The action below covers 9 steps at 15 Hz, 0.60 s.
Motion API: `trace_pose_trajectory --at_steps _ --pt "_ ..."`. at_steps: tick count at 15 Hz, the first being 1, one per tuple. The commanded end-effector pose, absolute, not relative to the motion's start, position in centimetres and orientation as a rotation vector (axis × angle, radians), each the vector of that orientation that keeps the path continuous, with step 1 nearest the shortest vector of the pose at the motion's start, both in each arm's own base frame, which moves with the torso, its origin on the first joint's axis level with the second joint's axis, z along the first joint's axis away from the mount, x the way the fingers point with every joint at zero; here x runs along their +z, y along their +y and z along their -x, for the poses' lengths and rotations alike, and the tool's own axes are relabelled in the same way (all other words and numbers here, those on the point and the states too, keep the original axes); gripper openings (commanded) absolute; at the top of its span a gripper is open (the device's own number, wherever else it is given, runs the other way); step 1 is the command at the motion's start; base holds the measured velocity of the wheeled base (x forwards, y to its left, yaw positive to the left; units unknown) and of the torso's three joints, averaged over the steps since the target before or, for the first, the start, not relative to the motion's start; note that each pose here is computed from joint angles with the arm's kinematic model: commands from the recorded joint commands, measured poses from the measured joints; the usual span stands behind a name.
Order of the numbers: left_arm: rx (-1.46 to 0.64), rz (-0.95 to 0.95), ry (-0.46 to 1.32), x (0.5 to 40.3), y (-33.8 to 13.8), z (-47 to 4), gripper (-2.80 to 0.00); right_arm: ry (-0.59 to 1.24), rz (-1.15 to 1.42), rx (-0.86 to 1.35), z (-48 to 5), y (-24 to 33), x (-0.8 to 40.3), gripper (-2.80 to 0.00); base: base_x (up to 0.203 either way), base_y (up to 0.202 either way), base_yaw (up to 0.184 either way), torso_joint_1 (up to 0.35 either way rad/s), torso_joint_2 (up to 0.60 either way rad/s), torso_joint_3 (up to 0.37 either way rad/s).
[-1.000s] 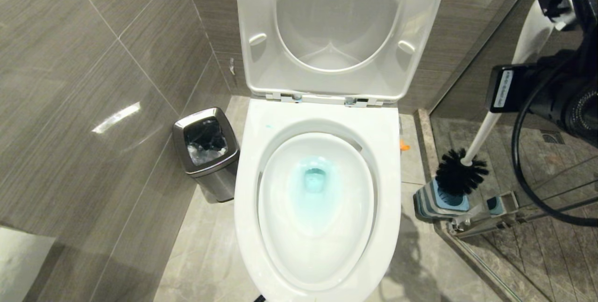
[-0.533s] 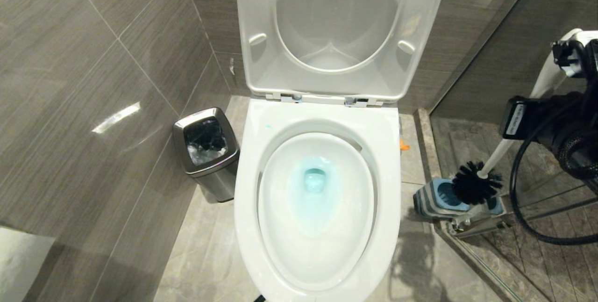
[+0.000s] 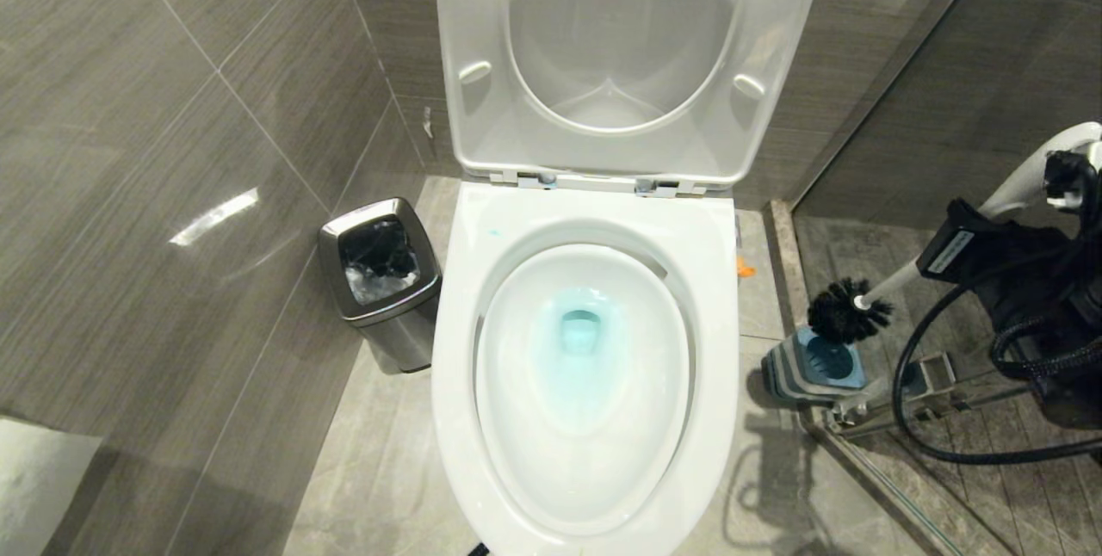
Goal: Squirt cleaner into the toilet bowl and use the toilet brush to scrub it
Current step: Put the toilet brush back
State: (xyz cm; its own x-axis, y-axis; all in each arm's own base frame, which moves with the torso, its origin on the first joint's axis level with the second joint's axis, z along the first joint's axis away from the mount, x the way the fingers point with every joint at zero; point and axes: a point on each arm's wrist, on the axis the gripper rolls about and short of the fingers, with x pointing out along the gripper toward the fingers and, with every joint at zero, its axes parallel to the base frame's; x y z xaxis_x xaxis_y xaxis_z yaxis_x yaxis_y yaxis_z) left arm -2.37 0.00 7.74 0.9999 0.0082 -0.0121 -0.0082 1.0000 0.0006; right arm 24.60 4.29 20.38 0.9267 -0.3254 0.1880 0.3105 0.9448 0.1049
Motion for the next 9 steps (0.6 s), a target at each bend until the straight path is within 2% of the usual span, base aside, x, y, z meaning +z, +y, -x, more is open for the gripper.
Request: trace_pose_trajectory --at_steps 1,9 --pt "0.009 0.0 0.012 7.7 0.0 2.4 -2.8 -0.172 -0.051 -0.307 -25.3 3.2 18.0 -2.8 0.0 0.0 0.0 0.0 0.0 0.0" --pt "0.009 0.0 0.012 7.7 0.0 2.4 -2.8 -0.046 -0.095 -0.406 -26.7 -0.7 12.3 -2.8 0.0 0.0 0.0 0.0 0.0 0.0"
